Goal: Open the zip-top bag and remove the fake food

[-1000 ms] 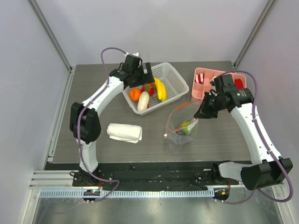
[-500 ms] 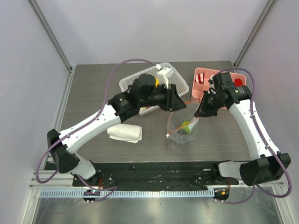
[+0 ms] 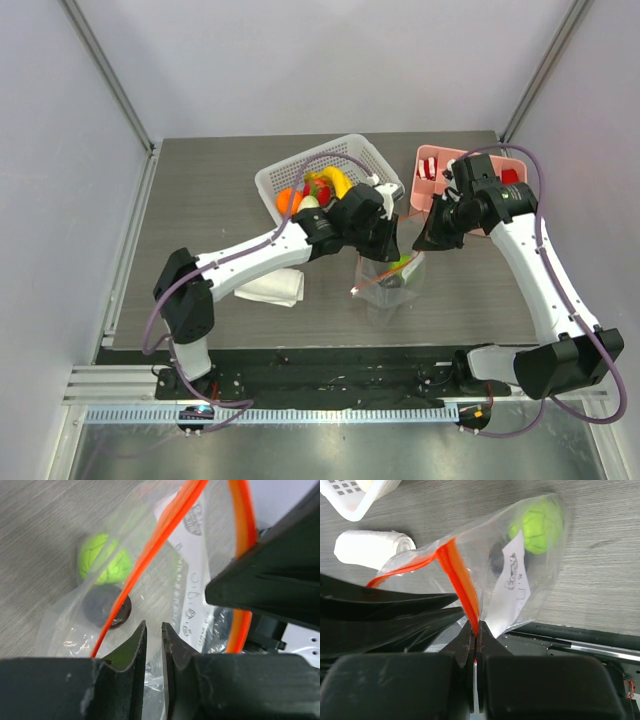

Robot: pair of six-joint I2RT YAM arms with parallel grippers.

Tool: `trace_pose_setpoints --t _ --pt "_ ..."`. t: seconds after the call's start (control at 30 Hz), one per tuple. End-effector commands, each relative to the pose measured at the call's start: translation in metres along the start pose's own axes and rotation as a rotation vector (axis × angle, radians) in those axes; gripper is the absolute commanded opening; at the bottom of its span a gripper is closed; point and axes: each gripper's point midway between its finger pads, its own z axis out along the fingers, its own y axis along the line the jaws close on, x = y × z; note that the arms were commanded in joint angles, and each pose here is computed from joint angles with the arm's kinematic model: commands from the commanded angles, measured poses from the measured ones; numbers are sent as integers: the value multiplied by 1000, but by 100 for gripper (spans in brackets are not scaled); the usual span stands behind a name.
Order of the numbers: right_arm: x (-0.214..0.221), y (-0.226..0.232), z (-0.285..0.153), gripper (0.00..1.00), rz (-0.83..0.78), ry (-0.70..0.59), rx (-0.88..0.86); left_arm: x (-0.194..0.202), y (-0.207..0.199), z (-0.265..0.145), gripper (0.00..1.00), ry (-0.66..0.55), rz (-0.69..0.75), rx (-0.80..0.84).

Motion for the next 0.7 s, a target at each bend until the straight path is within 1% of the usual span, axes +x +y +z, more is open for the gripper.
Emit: trace_pose_setpoints --t 0.0,0.13,0.2,0.27,0.3,0.37,0.4,0.43,0.5,0.53,0.67 --pt "-5 19 -18 1 -11 -55 -60 -12 -15 3 17 -41 50 10" --pt "0 30 -15 1 -11 -39 -81 -5 3 15 15 -48 63 -90" --pt "3 35 -13 1 -6 -25 -91 -4 8 17 15 -76 139 -158" --pt "4 38 -12 1 -4 -19 -94 -6 8 13 15 -100 208 -197" --pt "5 40 -13 1 -4 -17 -98 -8 5 9 15 -133 236 -239" --pt "5 41 -13 1 -10 -12 -98 -15 -2 0 12 -166 247 -239" --pt "4 41 -14 1 -11 -18 -96 -16 -4 -2 12 -170 215 -232" --pt "3 41 -14 1 -12 -18 -93 -16 -11 -3 12 -163 208 -202" --pt "4 42 -15 1 -13 -15 -97 -7 -13 5 12 -132 188 -179" --pt "4 43 -16 1 -12 -16 -99 4 -11 12 12 -96 185 -166" --pt "5 45 -17 1 -11 -10 -112 33 -3 38 11 -21 156 -123"
